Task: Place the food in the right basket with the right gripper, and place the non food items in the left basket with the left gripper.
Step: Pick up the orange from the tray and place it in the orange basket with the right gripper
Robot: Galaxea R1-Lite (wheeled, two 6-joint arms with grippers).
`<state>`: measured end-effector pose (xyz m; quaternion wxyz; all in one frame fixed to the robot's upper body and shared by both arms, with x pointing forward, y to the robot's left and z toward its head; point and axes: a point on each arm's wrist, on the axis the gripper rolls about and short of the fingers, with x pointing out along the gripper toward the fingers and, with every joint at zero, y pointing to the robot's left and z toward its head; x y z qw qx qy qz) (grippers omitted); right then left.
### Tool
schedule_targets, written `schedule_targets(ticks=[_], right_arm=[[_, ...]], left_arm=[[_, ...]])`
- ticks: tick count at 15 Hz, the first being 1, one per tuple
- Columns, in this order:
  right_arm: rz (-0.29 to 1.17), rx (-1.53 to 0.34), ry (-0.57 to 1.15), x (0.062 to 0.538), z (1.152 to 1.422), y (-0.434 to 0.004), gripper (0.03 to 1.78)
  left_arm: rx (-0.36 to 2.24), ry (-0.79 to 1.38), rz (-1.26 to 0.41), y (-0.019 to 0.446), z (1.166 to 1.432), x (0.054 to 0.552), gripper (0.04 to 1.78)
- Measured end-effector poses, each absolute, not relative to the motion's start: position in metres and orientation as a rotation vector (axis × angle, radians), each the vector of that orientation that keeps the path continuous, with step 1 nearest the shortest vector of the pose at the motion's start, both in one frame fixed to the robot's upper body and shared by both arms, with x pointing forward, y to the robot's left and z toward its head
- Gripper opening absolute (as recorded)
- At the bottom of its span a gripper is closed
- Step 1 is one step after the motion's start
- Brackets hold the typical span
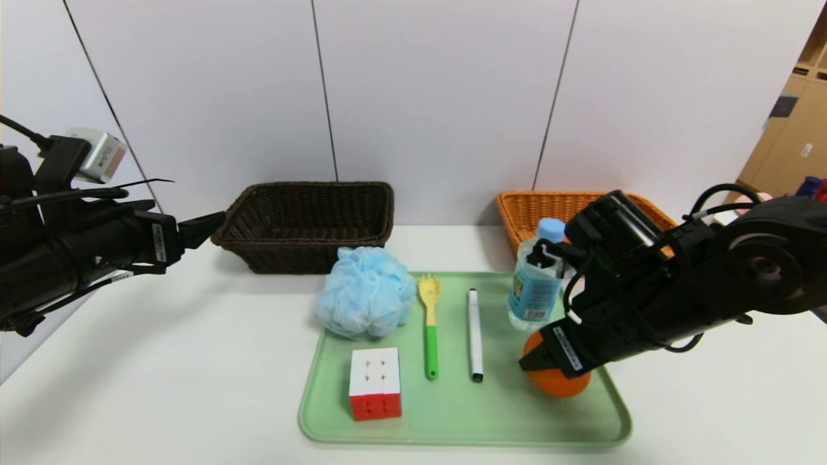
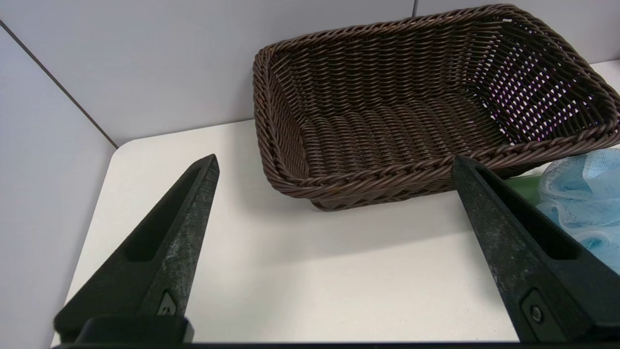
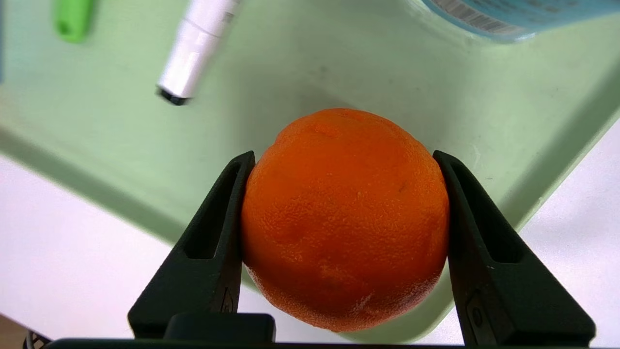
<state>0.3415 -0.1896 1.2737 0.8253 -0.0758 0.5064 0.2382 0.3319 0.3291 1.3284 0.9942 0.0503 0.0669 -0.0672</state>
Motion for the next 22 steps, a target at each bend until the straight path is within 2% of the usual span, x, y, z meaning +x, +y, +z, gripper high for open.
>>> schedule_targets(ticks=[3,6,10,12,14,16,22], right_arm=[[0.576,-0.162,0.901,0.321,1.311,-0.194,1.11],[0.608,-0.106,0.593,0.3,1.365,-0.212,1.11],[0.424,-0.049,0.201,0.315,1.43,-0.263,1.11],[0.324,-0.044,0.143,0.331,1.449,-0.284,1.1],[0.246,-0.04,0.188,0.353,1.446,-0.301,1.1],[0.195,-0.035,0.252,0.381,1.431,-0.312,1.1],[0.095,0.011,0.466,0.473,1.343,-0.328,1.1]], left_arm=[[0.096,0.139,-0.132,0.33,1.327,0.332,1.69],[0.096,0.143,-0.131,0.33,1.326,0.332,1.69],[0.1,0.156,-0.131,0.33,1.322,0.33,1.69],[0.097,0.16,-0.129,0.331,1.321,0.33,1.69],[0.096,0.166,-0.129,0.331,1.32,0.33,1.69],[0.095,0.169,-0.129,0.331,1.319,0.33,1.69],[0.094,0.182,-0.127,0.331,1.315,0.328,1.69]])
